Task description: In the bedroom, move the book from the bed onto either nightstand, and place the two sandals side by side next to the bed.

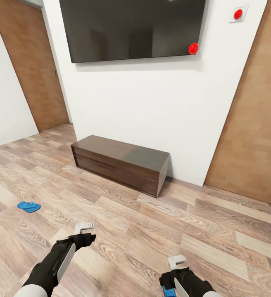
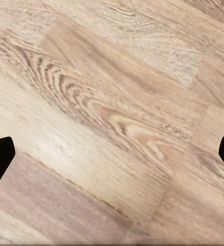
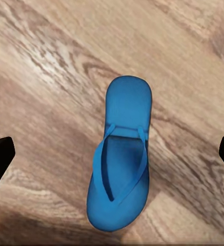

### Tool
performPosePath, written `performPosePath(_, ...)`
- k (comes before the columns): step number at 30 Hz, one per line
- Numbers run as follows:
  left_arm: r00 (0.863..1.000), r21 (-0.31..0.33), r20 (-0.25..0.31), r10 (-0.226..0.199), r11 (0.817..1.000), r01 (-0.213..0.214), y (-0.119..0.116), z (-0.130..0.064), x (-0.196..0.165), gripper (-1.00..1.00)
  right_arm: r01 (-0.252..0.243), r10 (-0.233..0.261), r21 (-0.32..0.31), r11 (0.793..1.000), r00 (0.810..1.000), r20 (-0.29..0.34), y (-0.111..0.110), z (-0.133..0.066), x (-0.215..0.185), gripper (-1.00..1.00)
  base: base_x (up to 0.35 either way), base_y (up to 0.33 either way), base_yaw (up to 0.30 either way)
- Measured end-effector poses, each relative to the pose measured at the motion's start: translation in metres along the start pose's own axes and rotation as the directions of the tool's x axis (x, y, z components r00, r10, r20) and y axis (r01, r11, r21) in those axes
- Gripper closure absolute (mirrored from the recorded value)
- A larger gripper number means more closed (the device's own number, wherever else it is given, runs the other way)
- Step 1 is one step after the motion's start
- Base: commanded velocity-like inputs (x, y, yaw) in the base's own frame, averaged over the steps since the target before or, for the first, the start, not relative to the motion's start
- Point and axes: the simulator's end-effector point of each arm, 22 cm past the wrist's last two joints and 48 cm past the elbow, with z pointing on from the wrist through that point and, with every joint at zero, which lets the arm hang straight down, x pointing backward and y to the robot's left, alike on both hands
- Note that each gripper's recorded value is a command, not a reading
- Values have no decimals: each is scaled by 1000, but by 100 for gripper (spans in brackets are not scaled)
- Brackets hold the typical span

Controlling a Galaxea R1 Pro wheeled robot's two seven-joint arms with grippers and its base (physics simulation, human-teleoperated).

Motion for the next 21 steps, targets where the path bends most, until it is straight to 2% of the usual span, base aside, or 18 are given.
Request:
performPosePath(13,1000,4,-24,2,1000,-2,-2,9,6,-100,-6,5,-9,1000,999,-53,3,16,23,-100,0,0,0)
performPosePath(21,1000,30,-16,-8,1000,9,-9,-13,15,-100,-10,9,-13,1000,996,-85,4,25,37,-100,0,0,0)
